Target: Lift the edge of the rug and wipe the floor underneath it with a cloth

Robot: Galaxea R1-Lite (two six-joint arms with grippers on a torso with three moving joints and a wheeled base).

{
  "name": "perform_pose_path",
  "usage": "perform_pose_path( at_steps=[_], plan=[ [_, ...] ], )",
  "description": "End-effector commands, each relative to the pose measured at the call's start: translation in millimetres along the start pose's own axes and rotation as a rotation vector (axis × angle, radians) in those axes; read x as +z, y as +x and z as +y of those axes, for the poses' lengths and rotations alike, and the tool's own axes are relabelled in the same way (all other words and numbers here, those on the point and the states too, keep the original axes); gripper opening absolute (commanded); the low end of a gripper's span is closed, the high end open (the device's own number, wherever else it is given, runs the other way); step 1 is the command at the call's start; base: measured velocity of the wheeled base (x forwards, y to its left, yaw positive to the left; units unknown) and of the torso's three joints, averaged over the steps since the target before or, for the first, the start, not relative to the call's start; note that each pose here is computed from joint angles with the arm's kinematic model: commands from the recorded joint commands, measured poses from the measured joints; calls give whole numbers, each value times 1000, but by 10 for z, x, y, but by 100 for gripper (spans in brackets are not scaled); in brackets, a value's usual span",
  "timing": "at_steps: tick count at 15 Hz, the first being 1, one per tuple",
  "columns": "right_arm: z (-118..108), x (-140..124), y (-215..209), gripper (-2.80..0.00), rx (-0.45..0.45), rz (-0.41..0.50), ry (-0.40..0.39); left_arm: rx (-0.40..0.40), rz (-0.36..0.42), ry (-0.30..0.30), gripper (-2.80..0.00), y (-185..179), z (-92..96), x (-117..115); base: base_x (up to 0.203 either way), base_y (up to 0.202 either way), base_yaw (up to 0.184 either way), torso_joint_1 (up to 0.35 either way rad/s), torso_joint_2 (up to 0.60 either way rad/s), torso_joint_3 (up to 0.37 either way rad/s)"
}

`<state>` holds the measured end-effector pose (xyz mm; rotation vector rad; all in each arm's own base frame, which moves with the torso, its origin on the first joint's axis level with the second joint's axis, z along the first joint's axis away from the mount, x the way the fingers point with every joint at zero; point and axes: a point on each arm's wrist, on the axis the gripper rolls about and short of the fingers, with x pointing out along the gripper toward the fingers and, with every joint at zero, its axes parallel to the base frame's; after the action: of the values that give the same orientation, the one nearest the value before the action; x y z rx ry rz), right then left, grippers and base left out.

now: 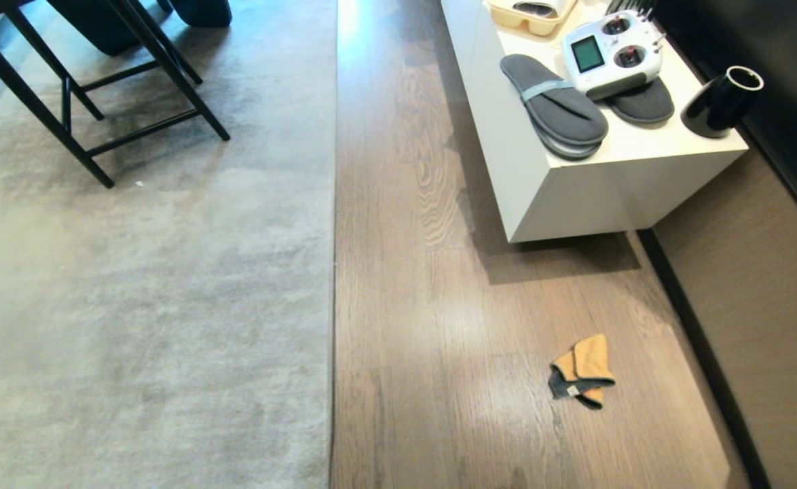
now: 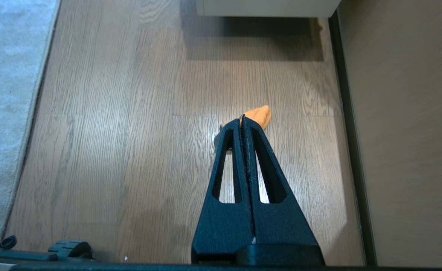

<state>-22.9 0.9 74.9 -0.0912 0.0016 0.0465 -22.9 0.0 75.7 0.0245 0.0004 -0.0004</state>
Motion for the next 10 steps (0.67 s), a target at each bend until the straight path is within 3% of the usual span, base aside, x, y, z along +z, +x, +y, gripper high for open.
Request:
perform_pose_path(
  at_steps=[1,10],
  plan=[
    [0,1,1,-280,1,1,-1,0,1,0,-280,1,0,-3,0,0,0,1,4,201],
    [0,1,1,-280,0,1,-1,0,1,0,-280,1,0,-3,0,0,0,3,3,203]
  ],
)
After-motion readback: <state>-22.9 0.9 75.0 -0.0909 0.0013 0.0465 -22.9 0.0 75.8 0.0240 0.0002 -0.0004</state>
